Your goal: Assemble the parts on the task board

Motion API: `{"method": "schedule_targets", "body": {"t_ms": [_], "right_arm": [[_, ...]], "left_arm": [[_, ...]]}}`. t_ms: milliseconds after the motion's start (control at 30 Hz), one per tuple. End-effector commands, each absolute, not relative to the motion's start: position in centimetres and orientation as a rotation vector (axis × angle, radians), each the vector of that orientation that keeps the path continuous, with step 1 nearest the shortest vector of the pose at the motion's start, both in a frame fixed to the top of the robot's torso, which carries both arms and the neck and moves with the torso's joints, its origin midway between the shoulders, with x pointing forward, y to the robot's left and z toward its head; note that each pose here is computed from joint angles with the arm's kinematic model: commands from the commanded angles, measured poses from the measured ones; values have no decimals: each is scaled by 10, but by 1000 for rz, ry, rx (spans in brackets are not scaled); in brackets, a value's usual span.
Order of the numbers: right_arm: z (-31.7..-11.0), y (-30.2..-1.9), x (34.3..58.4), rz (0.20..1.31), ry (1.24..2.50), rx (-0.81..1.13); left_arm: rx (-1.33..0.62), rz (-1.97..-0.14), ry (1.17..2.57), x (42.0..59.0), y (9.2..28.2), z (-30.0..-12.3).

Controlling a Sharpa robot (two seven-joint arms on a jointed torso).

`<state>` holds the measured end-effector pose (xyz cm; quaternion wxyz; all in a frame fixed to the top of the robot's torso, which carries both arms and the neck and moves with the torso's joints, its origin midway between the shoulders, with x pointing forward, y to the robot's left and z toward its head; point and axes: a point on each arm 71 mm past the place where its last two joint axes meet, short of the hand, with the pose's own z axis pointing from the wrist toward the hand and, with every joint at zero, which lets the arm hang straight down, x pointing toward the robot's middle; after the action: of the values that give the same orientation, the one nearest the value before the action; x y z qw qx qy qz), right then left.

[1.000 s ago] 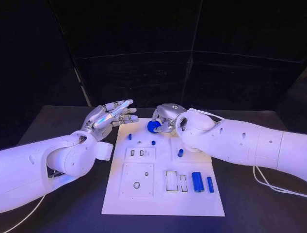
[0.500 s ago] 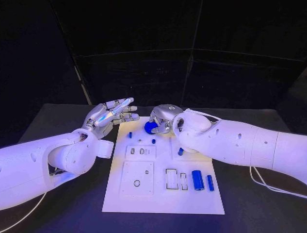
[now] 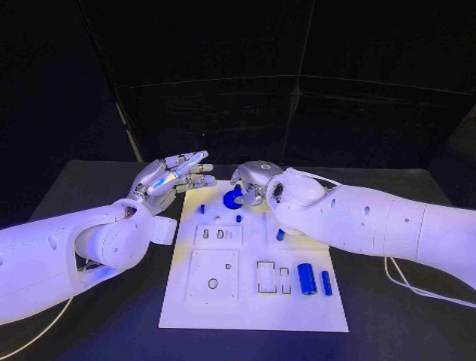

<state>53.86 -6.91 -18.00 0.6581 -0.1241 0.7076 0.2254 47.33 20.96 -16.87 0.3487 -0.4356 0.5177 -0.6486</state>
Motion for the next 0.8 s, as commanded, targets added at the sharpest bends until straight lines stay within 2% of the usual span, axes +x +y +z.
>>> {"method": "schedule_targets", "body": {"t_ms": [33, 267, 500, 700, 800], "right_arm": [[-178, -68, 539, 506, 1591, -281], [-178, -69, 538, 511, 1598, -279], [-173, -88, 534, 564, 1542, -205], [-171, -137, 526, 647, 1563, -22], [-172, -159, 521, 712, 1589, 11]], "left_arm": [[-1117, -1699, 1346, 473, 208, -167], [-1117, -1699, 1346, 473, 208, -167], [-1118, -1697, 1344, 473, 210, -167], [-1120, -1688, 1337, 473, 215, -167], [-1121, -1684, 1335, 473, 217, -167]]}}
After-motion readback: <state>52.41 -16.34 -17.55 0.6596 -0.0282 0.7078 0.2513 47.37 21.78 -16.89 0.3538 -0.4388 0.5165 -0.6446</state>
